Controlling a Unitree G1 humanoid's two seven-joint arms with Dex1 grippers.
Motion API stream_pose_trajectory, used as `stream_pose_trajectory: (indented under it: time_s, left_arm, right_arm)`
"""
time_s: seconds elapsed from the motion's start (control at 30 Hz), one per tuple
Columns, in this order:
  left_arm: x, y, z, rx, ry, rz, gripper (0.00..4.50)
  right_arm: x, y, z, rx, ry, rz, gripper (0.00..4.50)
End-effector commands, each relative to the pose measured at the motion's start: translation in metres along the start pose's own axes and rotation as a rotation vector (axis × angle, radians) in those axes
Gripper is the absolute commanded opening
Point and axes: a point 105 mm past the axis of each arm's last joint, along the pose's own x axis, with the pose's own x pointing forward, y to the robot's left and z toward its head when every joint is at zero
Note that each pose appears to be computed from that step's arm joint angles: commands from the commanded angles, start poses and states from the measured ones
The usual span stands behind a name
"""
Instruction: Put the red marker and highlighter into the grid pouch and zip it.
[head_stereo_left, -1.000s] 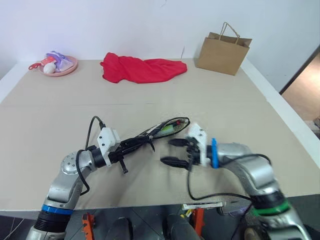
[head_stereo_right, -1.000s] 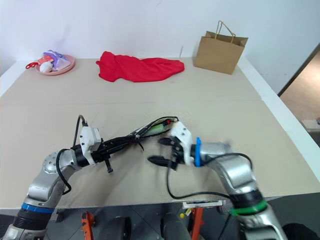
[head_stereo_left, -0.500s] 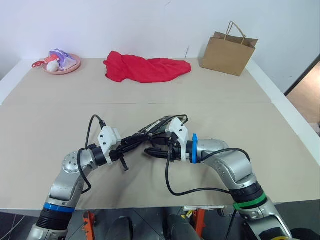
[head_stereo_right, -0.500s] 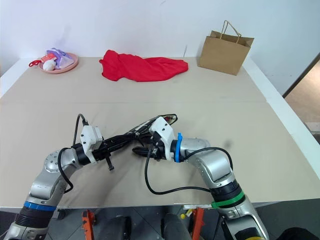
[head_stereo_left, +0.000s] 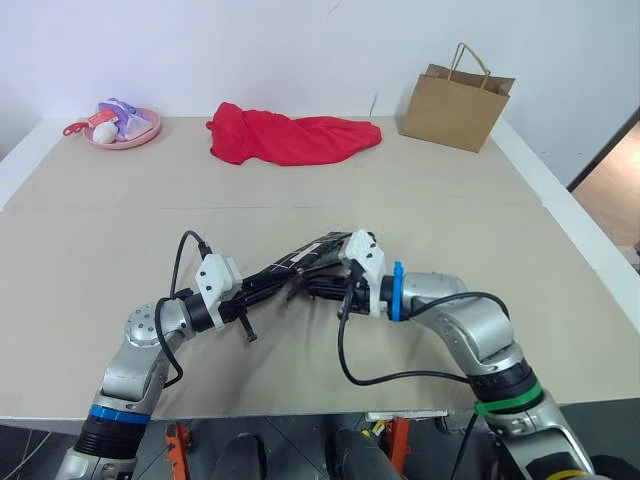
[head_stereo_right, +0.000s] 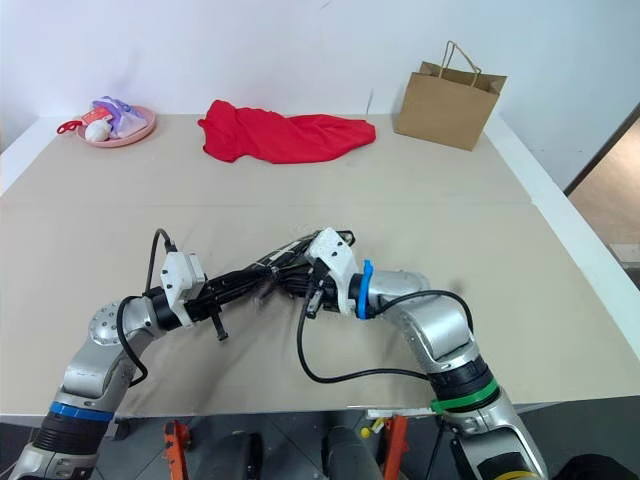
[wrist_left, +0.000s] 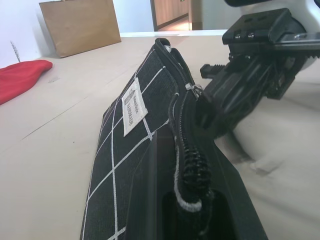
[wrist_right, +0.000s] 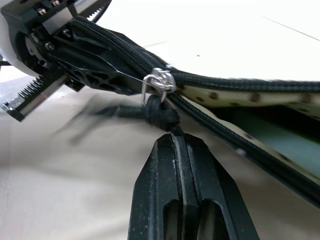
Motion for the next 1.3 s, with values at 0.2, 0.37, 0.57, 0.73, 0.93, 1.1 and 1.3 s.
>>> stream_pose_trajectory:
  time_s: [0.2,0.37,0.57,0.73,0.93,1.1,1.3]
  left_arm:
    - [-0.001,0.001,0.005,0.032,-0.021,0.004,0.0]
    - [-0.003,0.0,0.002,0.029,-0.018,0.005,0.0]
    - [-0.004,0.0,0.002,0.029,-0.019,0.003,0.0]
    - [-0.002,0.0,0.003,0.033,-0.022,-0.008,0.0]
    - [0.004,-0.007,0.003,0.056,-0.02,-0.079,0.0]
    - [0.01,-0.008,0.009,0.102,-0.051,-0.171,0.0]
    - [0.003,-0.017,0.019,0.141,-0.101,-0.374,0.0]
  right_arm:
    - [-0.064,-0.068,-0.004,-0.115,0.112,-0.268,0.05]
    - [-0.1,-0.094,-0.013,-0.135,0.172,-0.377,0.05]
    - [-0.096,-0.089,-0.015,-0.114,0.132,-0.358,0.05]
    - [-0.074,-0.064,-0.01,-0.05,0.044,-0.218,1.46]
    - [-0.087,-0.051,0.0,0.006,-0.029,-0.148,3.03]
    - [-0.136,-0.052,0.005,-0.031,-0.005,-0.186,3.03]
    - [-0.191,-0.048,-0.006,-0.041,0.058,-0.275,3.03]
